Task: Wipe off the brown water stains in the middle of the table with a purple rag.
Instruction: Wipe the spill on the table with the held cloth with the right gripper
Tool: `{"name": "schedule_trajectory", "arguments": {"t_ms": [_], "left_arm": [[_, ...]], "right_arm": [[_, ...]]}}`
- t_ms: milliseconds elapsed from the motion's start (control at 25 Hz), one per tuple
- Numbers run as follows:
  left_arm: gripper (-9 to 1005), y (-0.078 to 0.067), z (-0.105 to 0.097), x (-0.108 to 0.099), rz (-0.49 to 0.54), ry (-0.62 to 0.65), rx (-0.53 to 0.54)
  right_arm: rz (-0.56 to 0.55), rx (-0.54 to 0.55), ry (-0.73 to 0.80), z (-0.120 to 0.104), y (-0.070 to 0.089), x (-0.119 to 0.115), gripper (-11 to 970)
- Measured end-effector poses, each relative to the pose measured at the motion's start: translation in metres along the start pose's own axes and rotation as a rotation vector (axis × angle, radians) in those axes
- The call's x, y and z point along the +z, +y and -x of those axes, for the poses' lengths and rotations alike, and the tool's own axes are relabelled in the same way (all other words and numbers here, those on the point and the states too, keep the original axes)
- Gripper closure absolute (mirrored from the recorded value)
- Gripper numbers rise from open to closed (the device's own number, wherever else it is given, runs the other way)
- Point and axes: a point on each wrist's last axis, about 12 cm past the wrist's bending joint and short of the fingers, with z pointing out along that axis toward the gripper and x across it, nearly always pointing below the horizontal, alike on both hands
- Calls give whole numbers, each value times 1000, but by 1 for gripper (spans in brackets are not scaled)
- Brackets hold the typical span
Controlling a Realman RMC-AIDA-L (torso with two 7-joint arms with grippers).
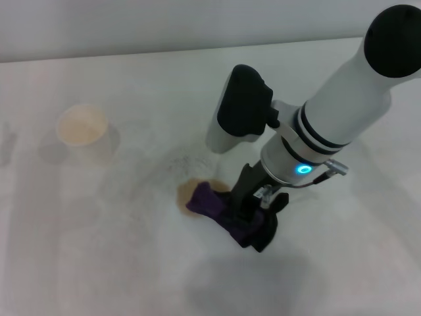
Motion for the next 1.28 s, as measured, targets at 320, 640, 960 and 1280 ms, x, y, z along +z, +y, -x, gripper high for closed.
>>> {"name": "schedule_trajectory", "arguments": {"t_ms": [320, 640, 960, 1280], "left_arm": [[112, 1, -1, -3, 5, 5, -2], [112, 2, -2, -4, 9, 7, -1], [112, 3, -2, -4, 9, 6, 0], [112, 4, -1, -3, 19, 1, -3]], "right_arm": [[-56, 77, -54, 6, -20, 10, 878], [-162, 129, -147, 8, -37, 7, 878], [-142, 94, -166, 20, -31, 7, 877], [-29, 10, -132, 25, -12, 11, 877]]}}
